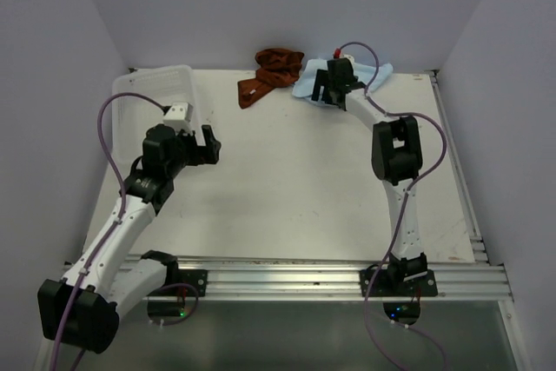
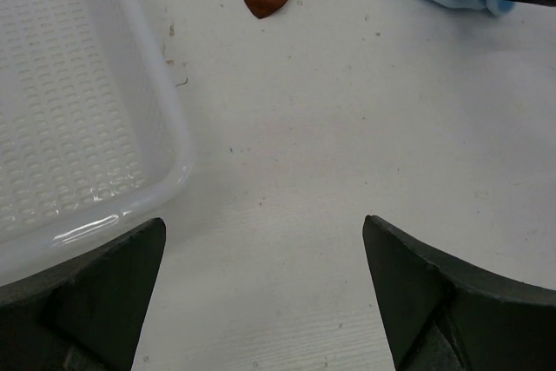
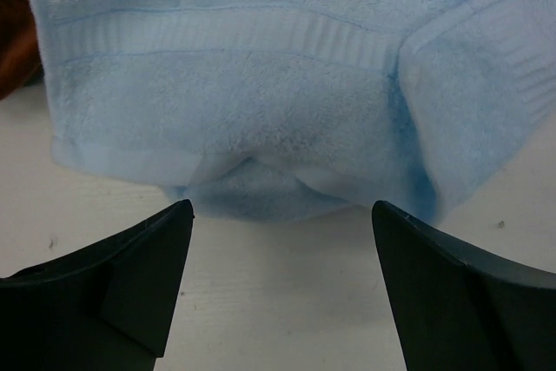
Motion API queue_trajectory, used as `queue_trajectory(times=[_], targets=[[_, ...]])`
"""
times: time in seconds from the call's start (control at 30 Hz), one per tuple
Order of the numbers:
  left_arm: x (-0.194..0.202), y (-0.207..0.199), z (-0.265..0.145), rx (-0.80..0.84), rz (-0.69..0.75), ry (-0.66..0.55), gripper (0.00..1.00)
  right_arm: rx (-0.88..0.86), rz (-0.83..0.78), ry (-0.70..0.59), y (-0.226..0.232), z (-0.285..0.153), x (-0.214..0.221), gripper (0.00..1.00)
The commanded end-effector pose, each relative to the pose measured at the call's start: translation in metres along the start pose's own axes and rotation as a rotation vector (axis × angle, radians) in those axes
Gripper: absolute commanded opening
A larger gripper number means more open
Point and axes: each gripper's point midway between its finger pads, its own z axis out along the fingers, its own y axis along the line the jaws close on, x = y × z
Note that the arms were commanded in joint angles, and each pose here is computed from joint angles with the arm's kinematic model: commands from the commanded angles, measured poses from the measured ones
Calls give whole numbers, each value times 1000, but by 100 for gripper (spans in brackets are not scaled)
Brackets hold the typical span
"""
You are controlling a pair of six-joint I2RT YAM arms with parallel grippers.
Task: Roll the towels
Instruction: Grab a towel with the right arm, then move the towel to the center of the board
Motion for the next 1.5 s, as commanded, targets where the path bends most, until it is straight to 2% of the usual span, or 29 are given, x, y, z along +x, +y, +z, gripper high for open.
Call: queue_trajectory(times=[0.0,0.07,0.1,0.13,0.2,0.23,0.27,0.3,0.37,0.4,0.43,0.5,0.63,0.73,0.83,0.87,0.9,0.93,0.97,1.0,1.07,1.13,1.17,1.2,1.23,1.27,1.3,1.33,1.47], targets=[[-12,-3,3,5,39,-16,100,-9,4,-6,-1,11,-12,87],[-8,-4,6,4,40,-1,100,-8,18,-13,-4,24,-14,80],[-7,-3,7,4,40,2,100,-6,21,-10,-5,28,-13,71],[-7,-3,8,4,40,2,100,-12,34,-32,-3,27,-26,54],[-7,-3,8,4,40,2,100,-14,35,-19,-3,28,-26,43],[-6,-3,9,1,40,5,100,-23,29,-25,-2,26,-30,27],[-6,-3,9,1,40,8,100,-31,27,-29,0,23,-33,21],[-5,-3,10,2,40,10,100,-47,28,-38,3,14,-41,5],[-4,-2,10,0,40,13,100,-60,22,-54,6,0,-53,0],[-4,-2,10,0,40,11,100,-68,22,-57,7,-8,-58,0],[-4,-2,10,0,40,11,100,-83,29,-105,9,-40,-86,0],[-4,-3,10,2,40,11,100,-93,33,-115,10,-54,-94,0],[-10,-4,8,8,39,-4,100,-184,43,-211,20,-143,-146,0],[-17,-7,0,21,37,-38,100,-255,14,-221,31,-204,-151,0],[-23,-10,-6,38,36,-62,100,-275,-47,-148,33,-234,-117,0],[-27,-12,-10,46,33,-81,100,-315,-59,-192,42,-269,-119,0],[-28,-14,-12,54,32,-89,100,-317,-76,-115,40,-261,-81,0],[-31,-15,-15,61,31,-103,100,-345,-83,-99,50,-270,-63,0],[-32,-16,-16,63,31,-107,100,-408,-79,-143,56,-299,-62,0],[-32,-17,-17,70,30,-110,100,-411,-89,-56,54,-289,-18,0],[-32,-21,-18,89,26,-109,100,-503,-104,-11,72,-306,22,0],[-31,-26,-18,118,20,-104,100,-629,-135,110,81,-323,91,0],[-31,-27,-18,124,19,-104,100,-688,-143,131,88,-330,109,3],[-30,-28,-19,132,20,-101,100,-714,-163,201,82,-334,144,28],[-31,-29,-19,134,20,-104,100,-769,-193,247,88,-347,165,36],[-31,-29,-19,134,19,-103,100,-765,-204,264,84,-352,176,51],[-31,-29,-19,134,19,-105,100,-756,-204,262,75,-358,185,58],[-31,-30,-19,138,20,-104,100,-719,-195,231,67,-357,182,62],[-27,-32,-17,150,21,-91,100,-645,-182,142,46,-368,166,63]])
